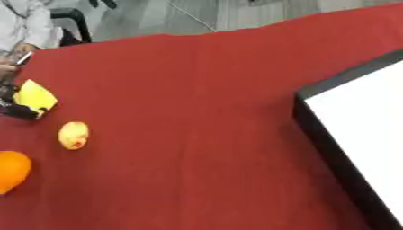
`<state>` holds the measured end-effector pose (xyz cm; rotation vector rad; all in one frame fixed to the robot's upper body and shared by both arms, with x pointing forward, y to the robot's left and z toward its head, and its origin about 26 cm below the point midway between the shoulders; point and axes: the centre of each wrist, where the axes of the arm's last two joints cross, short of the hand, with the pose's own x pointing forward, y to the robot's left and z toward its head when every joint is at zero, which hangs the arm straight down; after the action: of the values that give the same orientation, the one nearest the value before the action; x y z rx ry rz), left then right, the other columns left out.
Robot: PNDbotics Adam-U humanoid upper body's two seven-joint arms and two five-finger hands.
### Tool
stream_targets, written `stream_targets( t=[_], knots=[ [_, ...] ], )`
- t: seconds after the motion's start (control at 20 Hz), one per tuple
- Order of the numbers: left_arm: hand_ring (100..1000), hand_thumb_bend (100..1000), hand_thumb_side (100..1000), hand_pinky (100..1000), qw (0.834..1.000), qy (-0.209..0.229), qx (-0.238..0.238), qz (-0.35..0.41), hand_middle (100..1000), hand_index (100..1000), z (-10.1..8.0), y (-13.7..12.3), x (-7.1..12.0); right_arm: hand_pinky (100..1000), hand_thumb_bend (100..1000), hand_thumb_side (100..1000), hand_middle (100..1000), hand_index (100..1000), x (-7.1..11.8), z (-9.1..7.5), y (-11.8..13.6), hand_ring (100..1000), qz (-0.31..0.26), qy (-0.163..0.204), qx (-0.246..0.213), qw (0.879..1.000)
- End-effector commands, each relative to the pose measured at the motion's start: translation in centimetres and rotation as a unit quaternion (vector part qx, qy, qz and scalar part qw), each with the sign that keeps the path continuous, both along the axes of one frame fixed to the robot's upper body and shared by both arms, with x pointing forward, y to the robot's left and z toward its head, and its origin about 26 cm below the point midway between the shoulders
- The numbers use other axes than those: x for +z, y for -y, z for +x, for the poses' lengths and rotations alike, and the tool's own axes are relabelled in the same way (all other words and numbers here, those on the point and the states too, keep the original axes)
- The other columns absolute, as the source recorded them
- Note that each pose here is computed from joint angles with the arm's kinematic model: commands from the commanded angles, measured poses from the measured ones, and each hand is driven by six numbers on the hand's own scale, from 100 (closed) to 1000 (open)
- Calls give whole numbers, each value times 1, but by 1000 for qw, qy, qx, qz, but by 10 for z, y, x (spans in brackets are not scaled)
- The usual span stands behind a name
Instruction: Pick up the objects with one hand, pass them to the other hand, and then place them into the box on the other side of the table.
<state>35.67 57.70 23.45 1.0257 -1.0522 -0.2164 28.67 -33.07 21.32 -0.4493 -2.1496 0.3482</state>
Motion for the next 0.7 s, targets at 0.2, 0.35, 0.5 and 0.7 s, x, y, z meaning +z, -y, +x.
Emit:
stream_targets(
  t=[0.2,0.35,0.5,0.7],
  knots=[
    [885,100,163,916,1000,13,-13,15,710,694,-7,-7,29,859,745,282,799,867,-13,2,5,890,-6,-29,-14,999],
    [870,100,179,900,998,29,-41,31,690,680,-1,5,40,860,744,297,800,868,-12,1,6,891,-3,-28,-14,1000],
    [856,100,207,894,993,57,-87,47,676,676,7,26,57,860,743,324,803,869,-7,1,8,893,-1,-17,-15,1000],
    [831,100,226,873,983,90,-142,68,668,674,13,60,79,861,742,357,807,871,8,0,8,896,-2,6,-4,1000]
  ],
)
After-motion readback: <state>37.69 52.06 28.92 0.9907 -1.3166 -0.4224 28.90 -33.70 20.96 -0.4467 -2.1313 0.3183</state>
